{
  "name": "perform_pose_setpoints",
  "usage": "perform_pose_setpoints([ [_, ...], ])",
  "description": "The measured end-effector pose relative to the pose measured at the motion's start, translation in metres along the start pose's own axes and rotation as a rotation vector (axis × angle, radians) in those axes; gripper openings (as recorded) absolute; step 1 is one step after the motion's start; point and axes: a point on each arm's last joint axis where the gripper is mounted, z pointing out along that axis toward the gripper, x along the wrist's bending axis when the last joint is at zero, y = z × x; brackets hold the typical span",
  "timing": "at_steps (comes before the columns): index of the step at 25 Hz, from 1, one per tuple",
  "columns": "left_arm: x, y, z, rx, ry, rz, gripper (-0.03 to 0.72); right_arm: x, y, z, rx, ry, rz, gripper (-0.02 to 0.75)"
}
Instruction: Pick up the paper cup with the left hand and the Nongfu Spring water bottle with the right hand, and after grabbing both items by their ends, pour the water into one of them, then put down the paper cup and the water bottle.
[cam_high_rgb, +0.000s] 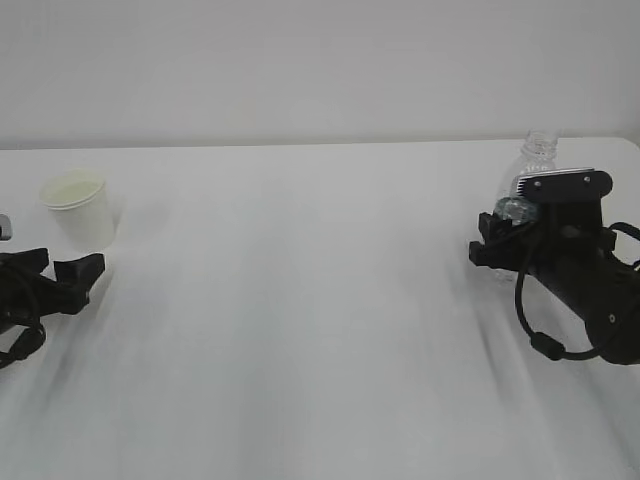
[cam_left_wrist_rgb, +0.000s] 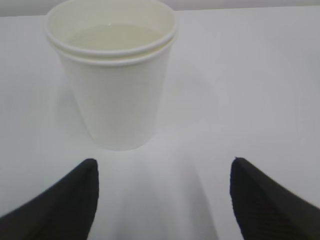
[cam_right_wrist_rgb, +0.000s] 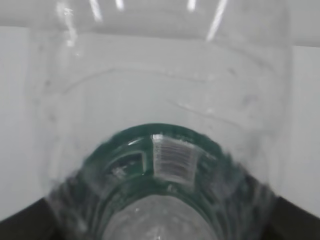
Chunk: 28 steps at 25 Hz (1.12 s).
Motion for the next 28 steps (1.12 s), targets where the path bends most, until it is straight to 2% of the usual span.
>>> perform_pose_setpoints([
  [20, -0.0005, -0.0001, 0.0000, 0.001, -0.005, 0.002, 0.587, 0.0004, 0.0007, 0.0048, 0.009, 0.001, 0.002, 0.486],
  [28, -0.0012, -0.0001, 0.0000, 0.002, -0.013, 0.006, 0.584, 0.0005, 0.0003, 0.0051, 0.016, 0.002, 0.002, 0.612],
])
